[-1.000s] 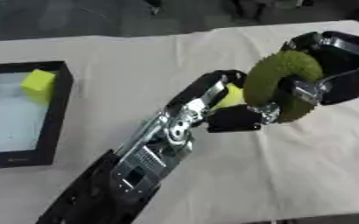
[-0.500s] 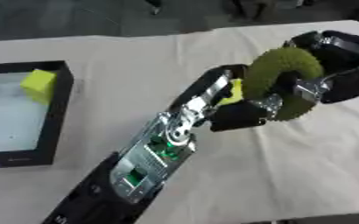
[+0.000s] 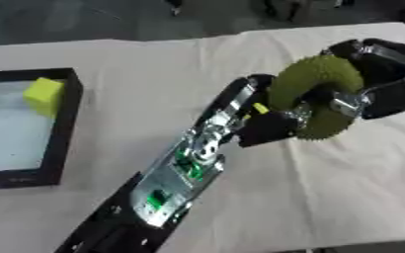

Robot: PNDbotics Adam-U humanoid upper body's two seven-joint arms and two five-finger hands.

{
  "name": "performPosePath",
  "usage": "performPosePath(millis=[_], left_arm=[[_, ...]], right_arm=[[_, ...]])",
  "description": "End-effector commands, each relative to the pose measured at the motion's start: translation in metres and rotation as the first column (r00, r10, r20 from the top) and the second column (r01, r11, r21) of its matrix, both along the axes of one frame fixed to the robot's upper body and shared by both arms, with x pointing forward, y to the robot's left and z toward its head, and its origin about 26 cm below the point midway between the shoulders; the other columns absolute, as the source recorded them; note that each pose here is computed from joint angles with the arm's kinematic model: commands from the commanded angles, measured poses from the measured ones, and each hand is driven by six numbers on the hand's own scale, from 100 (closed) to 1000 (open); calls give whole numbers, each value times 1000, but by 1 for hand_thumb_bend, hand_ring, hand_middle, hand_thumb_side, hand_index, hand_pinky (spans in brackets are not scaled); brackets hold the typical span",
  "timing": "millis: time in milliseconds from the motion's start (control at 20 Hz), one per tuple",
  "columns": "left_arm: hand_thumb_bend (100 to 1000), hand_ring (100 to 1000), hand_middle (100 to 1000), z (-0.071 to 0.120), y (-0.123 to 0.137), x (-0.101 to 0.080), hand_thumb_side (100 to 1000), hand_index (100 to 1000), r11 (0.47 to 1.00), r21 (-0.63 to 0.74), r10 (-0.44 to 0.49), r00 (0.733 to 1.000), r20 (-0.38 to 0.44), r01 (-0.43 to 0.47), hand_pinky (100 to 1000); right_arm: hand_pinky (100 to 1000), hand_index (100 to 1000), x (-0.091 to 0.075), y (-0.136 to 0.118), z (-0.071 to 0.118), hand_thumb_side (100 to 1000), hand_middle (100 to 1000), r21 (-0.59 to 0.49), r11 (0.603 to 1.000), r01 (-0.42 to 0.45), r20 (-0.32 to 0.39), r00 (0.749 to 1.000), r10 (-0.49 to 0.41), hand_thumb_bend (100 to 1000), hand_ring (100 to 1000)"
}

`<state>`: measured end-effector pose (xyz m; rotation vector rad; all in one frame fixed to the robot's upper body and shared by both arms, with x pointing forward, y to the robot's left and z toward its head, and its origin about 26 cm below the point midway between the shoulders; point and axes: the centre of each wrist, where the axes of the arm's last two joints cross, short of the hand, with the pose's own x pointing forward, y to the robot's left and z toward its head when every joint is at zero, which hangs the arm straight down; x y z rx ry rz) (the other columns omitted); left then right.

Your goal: Pick up the objects with one hand, pass them to the other hand, and then place them into the box on the other side of the table.

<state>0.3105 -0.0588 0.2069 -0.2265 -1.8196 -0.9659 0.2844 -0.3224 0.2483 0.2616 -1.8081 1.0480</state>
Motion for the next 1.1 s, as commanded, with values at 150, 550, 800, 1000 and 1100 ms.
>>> performPosePath(millis=[150, 550, 800, 1000, 1100], left_arm=[[100, 580, 267, 3, 2, 6, 414, 175, 995, -66, 80, 996, 50, -77, 483], [100, 538, 190, -10, 11, 18, 403, 146, 975, -148, 177, 983, 57, -167, 454], [100, 524, 170, -18, 21, 27, 409, 134, 963, -193, 196, 980, 23, -188, 445], [100, 523, 167, -22, 31, 33, 409, 130, 962, -188, 210, 977, 45, -198, 444], [100, 523, 166, -22, 36, 35, 410, 129, 963, -184, 215, 974, 71, -199, 445]], right_arm=[[574, 677, -4, -3, 6, 214, 510, -97, 995, -30, 36, 999, 33, 464, 469], [623, 780, -6, -7, 1, 391, 613, -170, 984, -52, 71, 995, 65, 446, 541], [649, 817, -7, -11, 4, 522, 665, -167, 986, -29, 93, 995, 45, 438, 584], [672, 852, -8, -15, 10, 613, 730, -163, 986, 33, 135, 991, -11, 474, 628], [674, 857, -9, -17, 9, 617, 742, -164, 984, 61, 146, 989, -37, 477, 636]])
